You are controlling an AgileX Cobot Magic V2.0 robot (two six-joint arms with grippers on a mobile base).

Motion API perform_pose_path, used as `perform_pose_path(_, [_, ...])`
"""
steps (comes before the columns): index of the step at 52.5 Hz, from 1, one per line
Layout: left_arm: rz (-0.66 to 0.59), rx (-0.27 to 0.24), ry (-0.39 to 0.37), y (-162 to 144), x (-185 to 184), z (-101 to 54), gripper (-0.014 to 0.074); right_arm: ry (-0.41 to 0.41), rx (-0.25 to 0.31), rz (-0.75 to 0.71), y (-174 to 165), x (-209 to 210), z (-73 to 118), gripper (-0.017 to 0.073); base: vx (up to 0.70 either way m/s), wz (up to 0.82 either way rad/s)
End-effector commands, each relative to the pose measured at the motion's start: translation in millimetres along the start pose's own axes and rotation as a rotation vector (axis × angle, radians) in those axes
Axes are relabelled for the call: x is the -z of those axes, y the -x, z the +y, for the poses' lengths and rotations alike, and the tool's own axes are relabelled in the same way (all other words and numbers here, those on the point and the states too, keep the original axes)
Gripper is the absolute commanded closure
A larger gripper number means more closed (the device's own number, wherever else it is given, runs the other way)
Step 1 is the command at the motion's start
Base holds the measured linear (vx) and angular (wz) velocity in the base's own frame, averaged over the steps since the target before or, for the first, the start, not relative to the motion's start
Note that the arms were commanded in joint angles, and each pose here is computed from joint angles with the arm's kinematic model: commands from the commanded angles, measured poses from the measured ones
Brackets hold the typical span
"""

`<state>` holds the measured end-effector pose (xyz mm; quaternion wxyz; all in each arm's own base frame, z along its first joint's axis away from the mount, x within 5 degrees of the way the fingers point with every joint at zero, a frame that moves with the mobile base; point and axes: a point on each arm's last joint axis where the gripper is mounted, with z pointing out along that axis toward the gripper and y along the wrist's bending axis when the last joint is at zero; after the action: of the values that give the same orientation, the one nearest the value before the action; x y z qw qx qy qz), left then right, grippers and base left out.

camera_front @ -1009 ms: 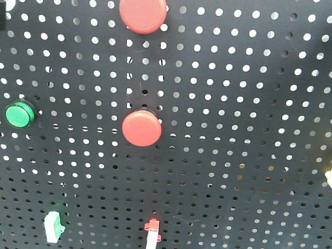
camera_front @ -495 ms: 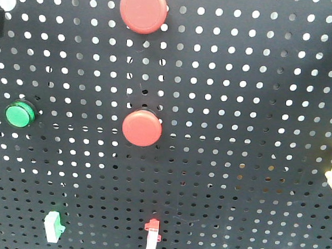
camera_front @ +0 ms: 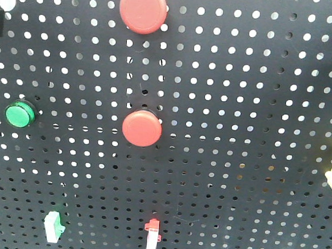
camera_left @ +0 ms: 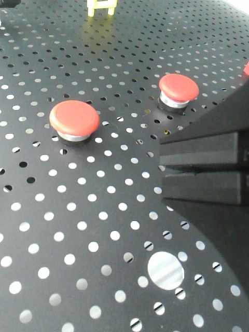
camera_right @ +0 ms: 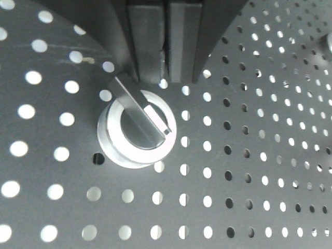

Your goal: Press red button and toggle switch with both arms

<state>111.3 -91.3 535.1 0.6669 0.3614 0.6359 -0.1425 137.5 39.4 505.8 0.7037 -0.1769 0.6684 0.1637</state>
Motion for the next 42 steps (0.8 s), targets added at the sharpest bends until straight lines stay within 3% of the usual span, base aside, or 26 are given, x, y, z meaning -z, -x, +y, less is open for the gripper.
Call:
perform_pose_path(1, [-0.098, 0.015, 0.037, 13, 6, 4.2, 0.0592, 0.000, -0.009, -0.035, 9, 4, 1.8, 0.0559, 0.00, 0.00])
perform_pose_path(9, [-0.097, 0.016, 0.036, 13, 7, 4.0, 0.0592, 0.016, -0.022, 0.032, 2, 9, 6.7, 0.0559, 0.00, 0.00])
perform_pose_path(17, [-0.078, 0.020, 0.026, 11, 7, 3.1, 0.0592, -0.066, -0.010, 0.035, -3, 27, 10.2, 0.0559, 0.00, 0.00])
perform_pose_path(29, [-0.031, 0.098, 0.048, 5, 12, 3.9, 0.0592, -0.216, 0.074, 0.034, -11, 65, 18.8, 0.0559, 0.00, 0.00])
perform_pose_path(35, [0.028, 0.145, 0.106, -21, 14, 2.1, 0.0592, -0.287, 0.145, 0.009, -11, 89, 26.1, 0.0559, 0.00, 0.00])
perform_pose_path(42, [0.113, 0.177, 0.170, -65, 24, -5.6, 0.0592, -0.338, 0.174, -0.028, -24, 109, 33.5, 0.0559, 0.00, 0.00])
